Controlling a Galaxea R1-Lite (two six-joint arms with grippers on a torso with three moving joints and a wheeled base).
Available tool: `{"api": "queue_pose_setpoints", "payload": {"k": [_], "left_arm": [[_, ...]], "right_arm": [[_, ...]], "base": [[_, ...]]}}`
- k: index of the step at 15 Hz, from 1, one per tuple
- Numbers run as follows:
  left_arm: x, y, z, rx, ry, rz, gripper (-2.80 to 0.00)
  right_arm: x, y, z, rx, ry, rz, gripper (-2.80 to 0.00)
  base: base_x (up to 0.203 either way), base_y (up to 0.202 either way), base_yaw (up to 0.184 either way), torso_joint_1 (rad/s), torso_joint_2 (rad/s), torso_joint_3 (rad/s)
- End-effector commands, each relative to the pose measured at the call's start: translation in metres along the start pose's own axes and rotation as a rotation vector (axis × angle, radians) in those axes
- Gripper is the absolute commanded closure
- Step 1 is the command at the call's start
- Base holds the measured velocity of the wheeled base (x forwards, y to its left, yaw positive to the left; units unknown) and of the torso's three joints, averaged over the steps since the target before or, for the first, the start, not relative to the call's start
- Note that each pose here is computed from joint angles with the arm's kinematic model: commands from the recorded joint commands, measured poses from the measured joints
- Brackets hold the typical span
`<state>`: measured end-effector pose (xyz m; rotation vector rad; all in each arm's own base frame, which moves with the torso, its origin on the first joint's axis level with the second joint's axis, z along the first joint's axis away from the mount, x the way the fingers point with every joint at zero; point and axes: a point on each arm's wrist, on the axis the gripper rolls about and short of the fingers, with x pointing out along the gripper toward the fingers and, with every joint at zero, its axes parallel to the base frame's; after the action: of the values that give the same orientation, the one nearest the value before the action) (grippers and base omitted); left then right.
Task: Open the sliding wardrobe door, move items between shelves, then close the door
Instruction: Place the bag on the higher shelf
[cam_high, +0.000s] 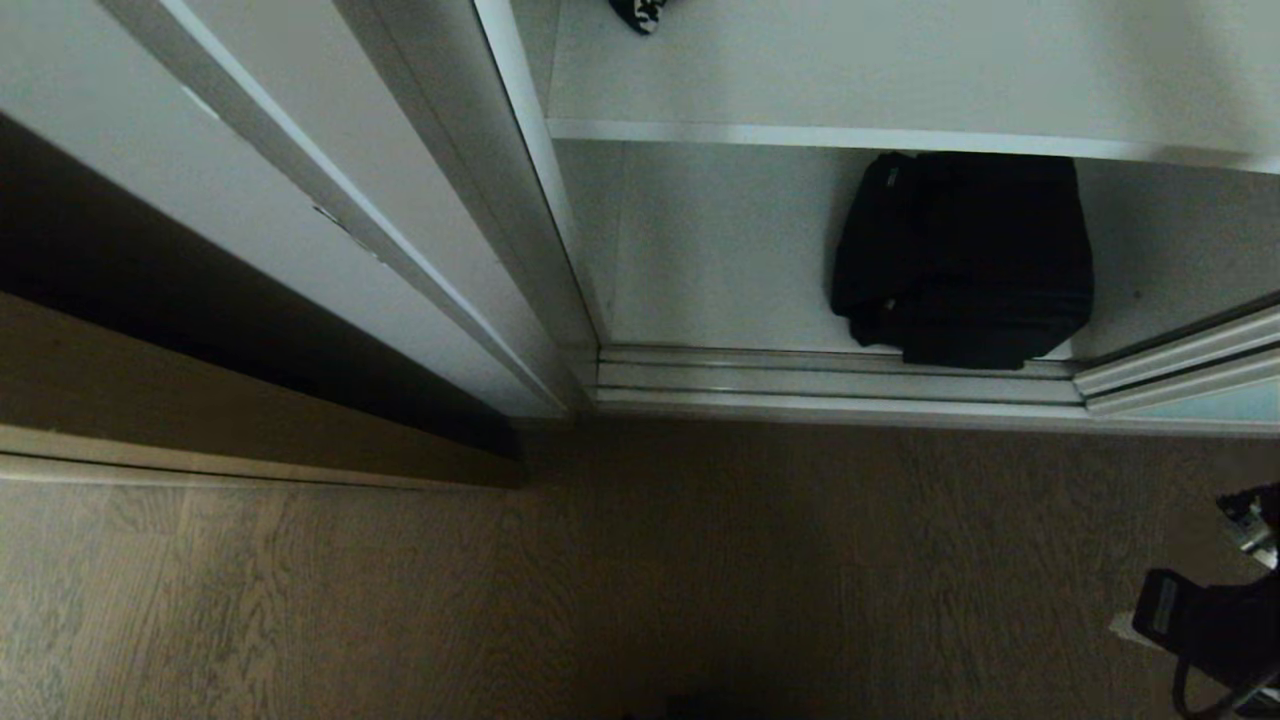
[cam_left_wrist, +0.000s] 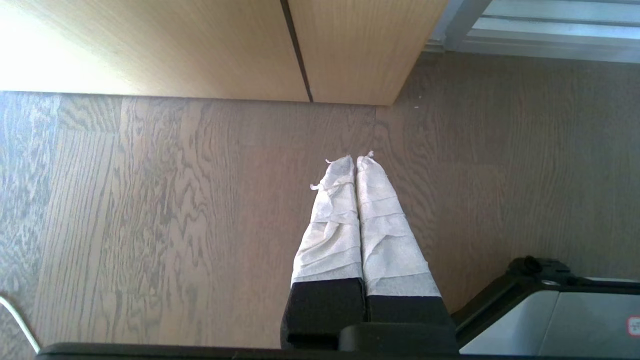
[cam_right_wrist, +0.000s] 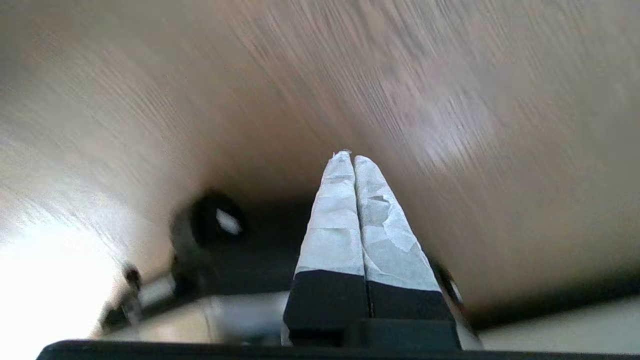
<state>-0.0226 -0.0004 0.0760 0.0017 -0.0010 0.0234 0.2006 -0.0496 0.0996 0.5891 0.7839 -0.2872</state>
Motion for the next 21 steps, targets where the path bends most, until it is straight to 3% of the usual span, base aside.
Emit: {"api": "queue_pose_setpoints", "payload": {"k": [1, 3, 7, 8, 11, 17, 21], "left_arm": [[0.0, 0.0, 0.0, 0.0, 0.001, 0.002, 0.0], [0.0, 0.0, 0.0, 0.0, 0.001, 0.002, 0.0], [0.0, 0.0, 0.0, 0.0, 0.001, 0.001, 0.0], [0.0, 0.0, 0.0, 0.0, 0.001, 0.002, 0.0], [0.0, 0.0, 0.0, 0.0, 0.001, 0.001, 0.0], [0.0, 0.0, 0.0, 0.0, 0.001, 0.001, 0.0], [0.0, 0.0, 0.0, 0.0, 0.001, 0.002, 0.0]], "right_arm": [[0.035, -0.005, 0.019, 0.015, -0.04, 0.042, 0.0], [0.046, -0.007, 0.052, 0.012, -0.142, 0.112, 0.0], [0.06, -0.013, 0.1, -0.01, -0.259, 0.243, 0.0], [0.061, -0.014, 0.112, -0.025, -0.313, 0.276, -2.8], [0.064, -0.009, 0.123, -0.074, -0.332, 0.402, -2.8], [0.083, 0.002, 0.146, -0.079, -0.486, 0.514, -2.8], [0.086, 0.005, 0.157, -0.101, -0.536, 0.535, -2.8]], "base": [[0.0, 0.0, 0.0, 0.0, 0.0, 0.0], [0.0, 0.0, 0.0, 0.0, 0.0, 0.0], [0.0, 0.0, 0.0, 0.0, 0.0, 0.0], [0.0, 0.0, 0.0, 0.0, 0.0, 0.0], [0.0, 0.0, 0.0, 0.0, 0.0, 0.0], [0.0, 0.0, 0.0, 0.0, 0.0, 0.0], [0.0, 0.0, 0.0, 0.0, 0.0, 0.0]]}}
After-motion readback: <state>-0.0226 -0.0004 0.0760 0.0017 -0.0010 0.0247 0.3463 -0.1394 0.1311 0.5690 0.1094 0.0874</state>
